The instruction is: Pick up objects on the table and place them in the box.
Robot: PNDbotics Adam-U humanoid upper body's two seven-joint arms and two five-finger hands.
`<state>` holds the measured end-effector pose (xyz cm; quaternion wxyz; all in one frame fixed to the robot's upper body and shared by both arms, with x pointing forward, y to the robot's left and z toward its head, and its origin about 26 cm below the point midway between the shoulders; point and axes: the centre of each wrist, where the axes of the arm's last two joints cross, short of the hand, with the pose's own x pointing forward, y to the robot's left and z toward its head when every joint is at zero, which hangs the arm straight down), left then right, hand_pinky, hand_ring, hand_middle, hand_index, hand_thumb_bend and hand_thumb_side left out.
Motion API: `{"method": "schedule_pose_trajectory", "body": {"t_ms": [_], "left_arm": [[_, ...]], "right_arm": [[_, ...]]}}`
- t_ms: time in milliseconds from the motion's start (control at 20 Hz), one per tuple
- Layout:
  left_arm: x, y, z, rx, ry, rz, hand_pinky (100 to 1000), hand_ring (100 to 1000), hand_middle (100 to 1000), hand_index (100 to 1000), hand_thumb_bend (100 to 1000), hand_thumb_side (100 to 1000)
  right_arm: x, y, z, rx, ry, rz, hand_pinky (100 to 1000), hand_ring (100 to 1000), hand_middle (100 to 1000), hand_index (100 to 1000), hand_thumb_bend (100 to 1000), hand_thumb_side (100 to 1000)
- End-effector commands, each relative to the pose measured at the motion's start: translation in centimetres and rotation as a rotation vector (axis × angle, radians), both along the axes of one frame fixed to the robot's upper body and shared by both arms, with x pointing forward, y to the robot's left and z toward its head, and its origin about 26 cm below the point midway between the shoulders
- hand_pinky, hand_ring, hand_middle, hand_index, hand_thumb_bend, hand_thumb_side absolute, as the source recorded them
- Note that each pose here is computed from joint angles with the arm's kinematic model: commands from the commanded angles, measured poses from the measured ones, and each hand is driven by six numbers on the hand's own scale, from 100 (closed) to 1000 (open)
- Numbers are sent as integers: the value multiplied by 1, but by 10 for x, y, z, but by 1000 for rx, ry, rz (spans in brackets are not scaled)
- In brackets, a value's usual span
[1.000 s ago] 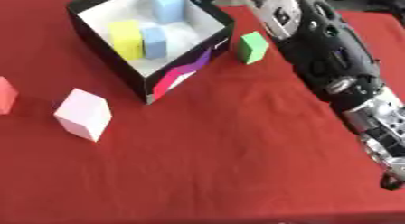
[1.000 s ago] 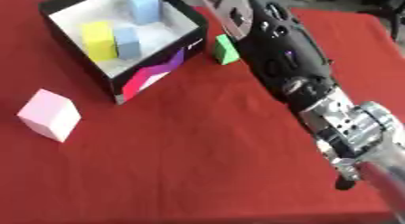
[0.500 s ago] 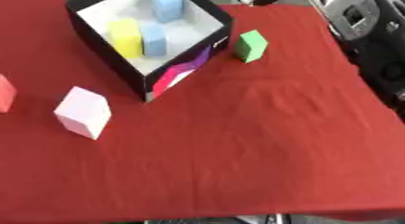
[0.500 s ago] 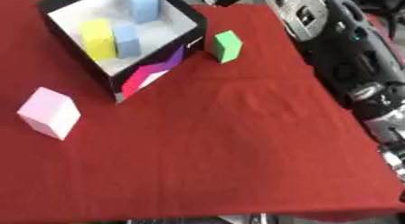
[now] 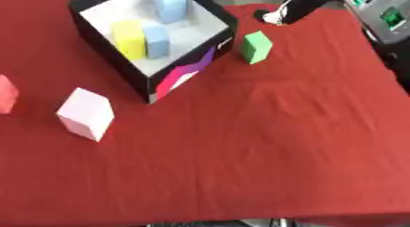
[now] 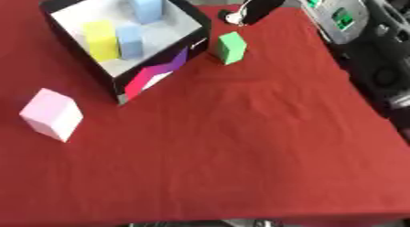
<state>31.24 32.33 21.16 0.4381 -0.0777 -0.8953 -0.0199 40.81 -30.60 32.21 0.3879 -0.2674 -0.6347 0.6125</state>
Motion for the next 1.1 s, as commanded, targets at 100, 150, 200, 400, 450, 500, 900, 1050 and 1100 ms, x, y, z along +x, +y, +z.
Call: {"method": "schedule_pose_trajectory", "body": {"t_ms": [100,150,200,400,450,500,900,1050,1100], "left_arm": [[-2,6,9,39,-18,17,858,732,791,764,236,732],[-2,6,9,40,-17,16,857,732,789,764,236,732],[-2,6,9,41,-17,15,857,732,789,764,236,733],[-2,5,9,40,-19,14,857,733,789,763,237,734],[-1,5,9,40,-21,13,857,733,789,763,237,735],[-1,5,10,39,-22,13,857,733,789,763,237,736],[-1,5,10,41,-22,14,857,734,793,763,235,741],[-1,5,10,41,-24,14,858,734,794,764,235,742],[-1,5,10,42,-25,13,858,734,794,764,235,742]], "right_arm": [[-4,-18,19,-59,13,16,980,915,829,944,356,119],[-4,-19,19,-79,20,18,978,917,829,940,406,133],[-4,-20,19,-98,25,18,977,917,829,939,421,139],[-2,-19,16,-158,44,11,977,920,833,939,444,145],[-1,-19,15,-168,48,11,977,921,835,939,427,167],[-1,-19,14,-178,52,11,978,922,836,940,427,169],[3,-15,6,-262,76,9,974,928,841,945,429,204],[4,-15,4,-277,78,6,974,931,843,947,429,216],[5,-15,3,-283,77,3,974,931,843,947,429,217]]}}
